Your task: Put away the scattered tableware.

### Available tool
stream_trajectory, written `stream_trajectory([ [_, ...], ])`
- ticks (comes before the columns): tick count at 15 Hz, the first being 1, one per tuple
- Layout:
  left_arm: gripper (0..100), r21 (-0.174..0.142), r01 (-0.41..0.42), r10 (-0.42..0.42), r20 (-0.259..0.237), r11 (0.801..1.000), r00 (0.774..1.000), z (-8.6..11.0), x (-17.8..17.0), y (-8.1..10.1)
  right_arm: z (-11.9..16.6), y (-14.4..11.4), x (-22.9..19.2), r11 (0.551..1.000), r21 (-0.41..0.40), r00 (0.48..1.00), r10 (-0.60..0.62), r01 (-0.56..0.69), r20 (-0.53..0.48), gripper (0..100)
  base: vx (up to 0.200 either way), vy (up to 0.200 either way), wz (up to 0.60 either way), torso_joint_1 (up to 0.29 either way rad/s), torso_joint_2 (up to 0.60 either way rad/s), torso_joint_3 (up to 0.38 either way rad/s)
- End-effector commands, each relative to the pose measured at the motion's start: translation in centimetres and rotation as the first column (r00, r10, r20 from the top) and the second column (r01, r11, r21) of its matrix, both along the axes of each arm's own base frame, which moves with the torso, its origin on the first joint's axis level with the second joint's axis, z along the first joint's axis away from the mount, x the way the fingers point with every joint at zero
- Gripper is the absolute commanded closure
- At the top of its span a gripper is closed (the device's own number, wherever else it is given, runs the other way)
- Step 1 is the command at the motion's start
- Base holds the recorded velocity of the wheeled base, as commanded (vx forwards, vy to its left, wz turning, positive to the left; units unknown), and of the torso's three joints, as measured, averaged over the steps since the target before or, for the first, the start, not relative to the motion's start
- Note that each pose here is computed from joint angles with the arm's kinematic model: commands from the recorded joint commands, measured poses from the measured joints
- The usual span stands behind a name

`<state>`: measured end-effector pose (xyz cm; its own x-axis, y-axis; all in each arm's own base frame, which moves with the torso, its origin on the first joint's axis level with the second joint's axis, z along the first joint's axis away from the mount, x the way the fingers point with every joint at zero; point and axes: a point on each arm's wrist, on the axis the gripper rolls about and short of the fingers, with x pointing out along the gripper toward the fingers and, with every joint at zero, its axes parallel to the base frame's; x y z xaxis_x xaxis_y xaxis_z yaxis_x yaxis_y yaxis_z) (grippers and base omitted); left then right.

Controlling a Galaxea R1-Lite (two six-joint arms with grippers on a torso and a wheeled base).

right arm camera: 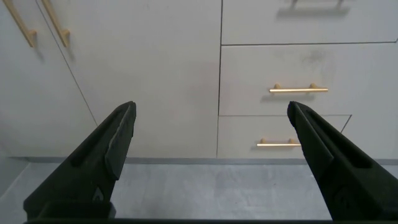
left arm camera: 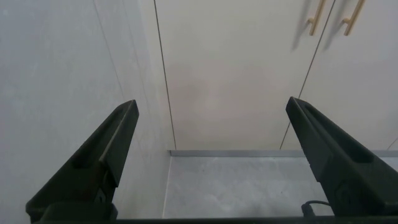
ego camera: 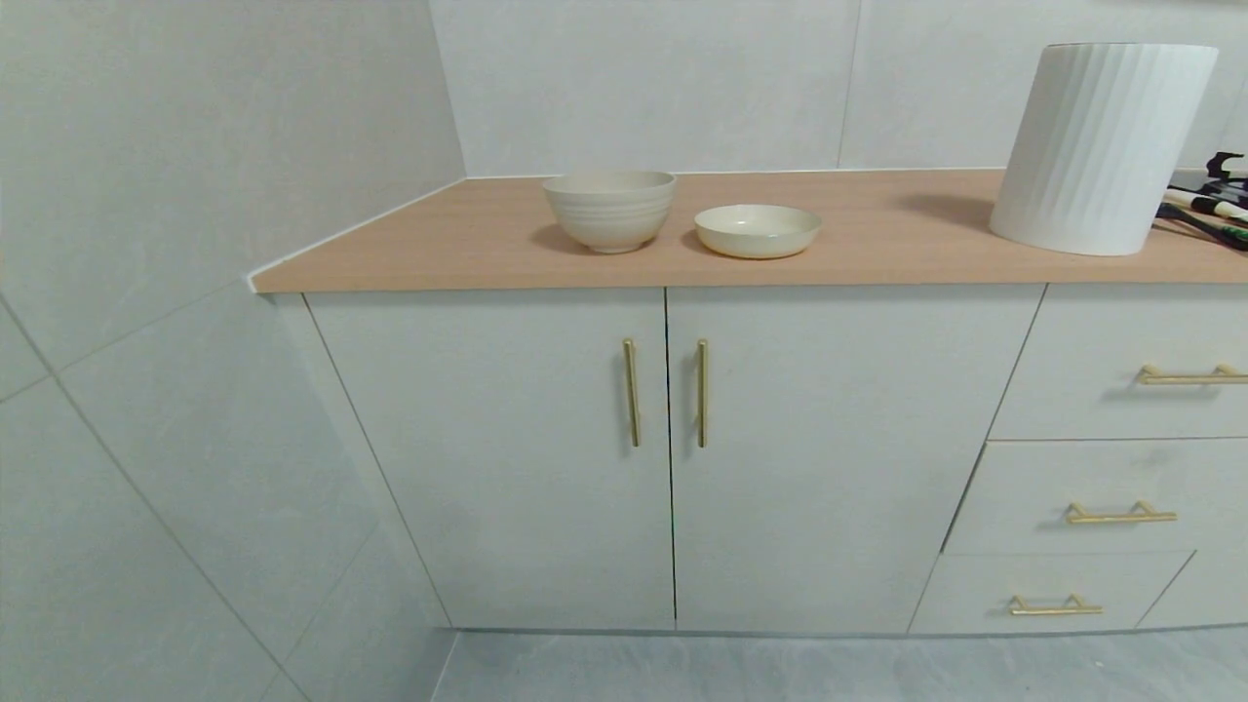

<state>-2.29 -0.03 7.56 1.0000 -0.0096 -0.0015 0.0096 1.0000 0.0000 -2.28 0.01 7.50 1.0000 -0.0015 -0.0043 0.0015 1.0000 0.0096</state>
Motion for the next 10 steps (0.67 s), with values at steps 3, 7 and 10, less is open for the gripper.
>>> stream_trajectory([
  [3, 0, 0.0, 0.0, 0.0, 0.0, 1.0, 1.0, 0.0, 0.0, 0.0, 0.0, 0.0, 0.0, 1.0, 0.003, 1.0, 0.0, 0.0, -0.002, 0, 0.0, 0.0, 0.0, 0.0, 0.0, 0.0],
  [7, 0, 0.002, 0.0, 0.0, 0.0, 1.0, 1.0, 0.0, 0.0, 0.0, 0.1, 0.0, 0.0, 1.0, -0.008, 1.0, -0.002, 0.002, 0.003, 0, 0.0, 0.0, 0.0, 0.0, 0.0, 0.0],
  [10, 0, 0.002, 0.0, 0.0, 0.0, 1.0, 1.0, 0.0, 0.0, 0.0, 3.0, 0.2, -1.0, 0.994, 0.013, 0.991, 0.112, -0.113, 0.079, 0, 0.0, 0.0, 0.0, 0.0, 0.0, 0.0],
])
